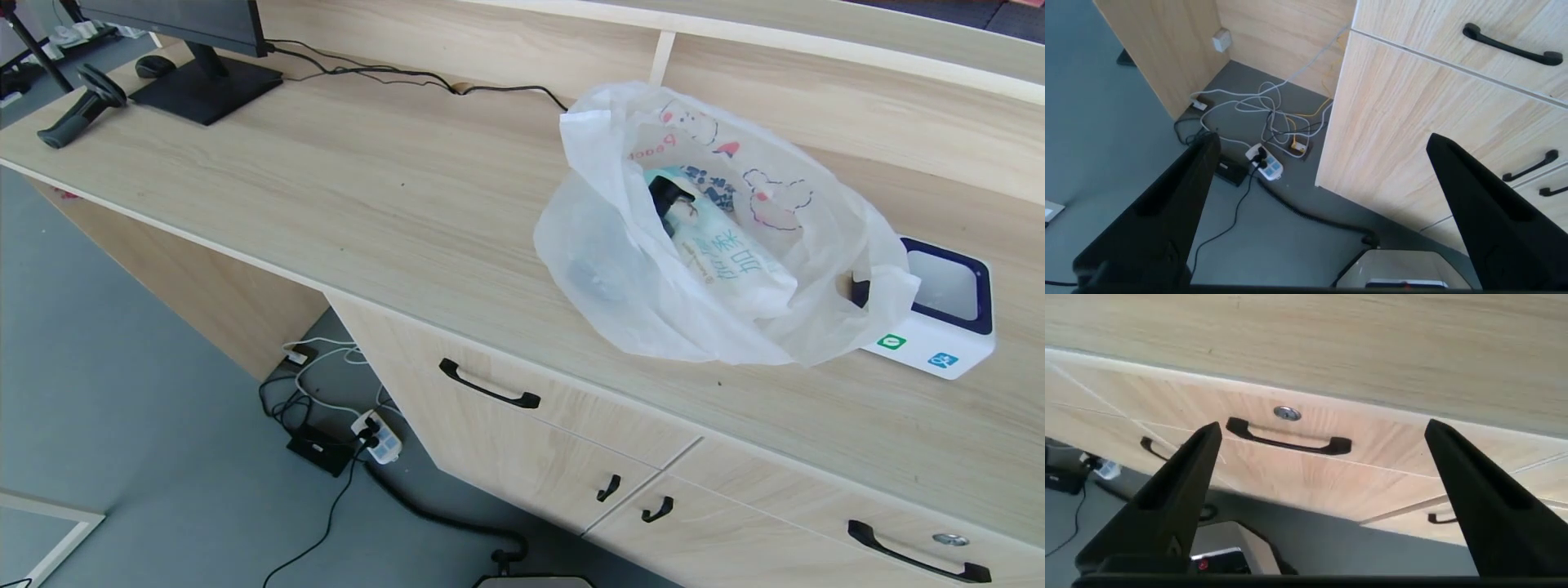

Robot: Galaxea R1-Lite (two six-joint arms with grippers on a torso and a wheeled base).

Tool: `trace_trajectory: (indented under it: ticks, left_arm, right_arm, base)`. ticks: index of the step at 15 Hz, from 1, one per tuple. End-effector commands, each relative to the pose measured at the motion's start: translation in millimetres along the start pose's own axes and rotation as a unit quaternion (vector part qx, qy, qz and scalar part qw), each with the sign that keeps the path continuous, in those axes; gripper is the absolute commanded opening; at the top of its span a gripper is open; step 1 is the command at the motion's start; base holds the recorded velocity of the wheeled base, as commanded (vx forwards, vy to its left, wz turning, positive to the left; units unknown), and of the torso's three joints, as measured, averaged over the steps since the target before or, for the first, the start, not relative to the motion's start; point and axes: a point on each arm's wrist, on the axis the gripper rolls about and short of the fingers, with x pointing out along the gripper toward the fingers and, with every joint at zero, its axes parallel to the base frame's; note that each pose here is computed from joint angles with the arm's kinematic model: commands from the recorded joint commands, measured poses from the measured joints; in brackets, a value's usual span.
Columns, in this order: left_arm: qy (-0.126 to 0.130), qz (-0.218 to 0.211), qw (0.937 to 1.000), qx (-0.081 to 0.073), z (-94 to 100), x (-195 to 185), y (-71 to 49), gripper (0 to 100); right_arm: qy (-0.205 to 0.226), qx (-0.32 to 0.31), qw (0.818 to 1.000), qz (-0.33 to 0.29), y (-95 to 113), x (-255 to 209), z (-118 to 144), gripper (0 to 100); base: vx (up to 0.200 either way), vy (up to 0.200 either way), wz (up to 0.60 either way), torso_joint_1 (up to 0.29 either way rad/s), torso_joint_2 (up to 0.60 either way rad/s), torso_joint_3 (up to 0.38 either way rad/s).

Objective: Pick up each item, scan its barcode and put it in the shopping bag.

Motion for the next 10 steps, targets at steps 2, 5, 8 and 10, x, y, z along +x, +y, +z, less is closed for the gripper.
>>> trace_trajectory:
  ticks: [2,5,8,10]
  left_arm:
    - [0.000,0.000,1.0000,0.001,0.0,0,0.0,100]
    - [0.000,0.000,1.0000,0.000,0.0,0,0.0,100]
    - [0.000,-0.001,1.0000,0.001,0.0,0,0.0,100]
    - [0.000,0.000,1.0000,0.001,0.0,0,0.0,100]
  right_arm:
    - [-0.039,0.016,0.999,-0.016,0,-10,13,100]
    - [-0.024,0.003,1.000,-0.001,-1,-5,-8,100]
    - [-0.065,-0.030,0.997,0.041,-1,-3,-18,100]
    - [-0.079,-0.056,0.993,0.064,0,-4,-15,100]
  base:
    - [0.000,0.000,0.00,0.000,0.00,0.000]
    - [0.000,0.000,0.00,0.000,0.00,0.000]
    - [0.000,0.000,0.00,0.000,0.00,0.000]
    - [0.000,0.000,0.00,0.000,0.00,0.000]
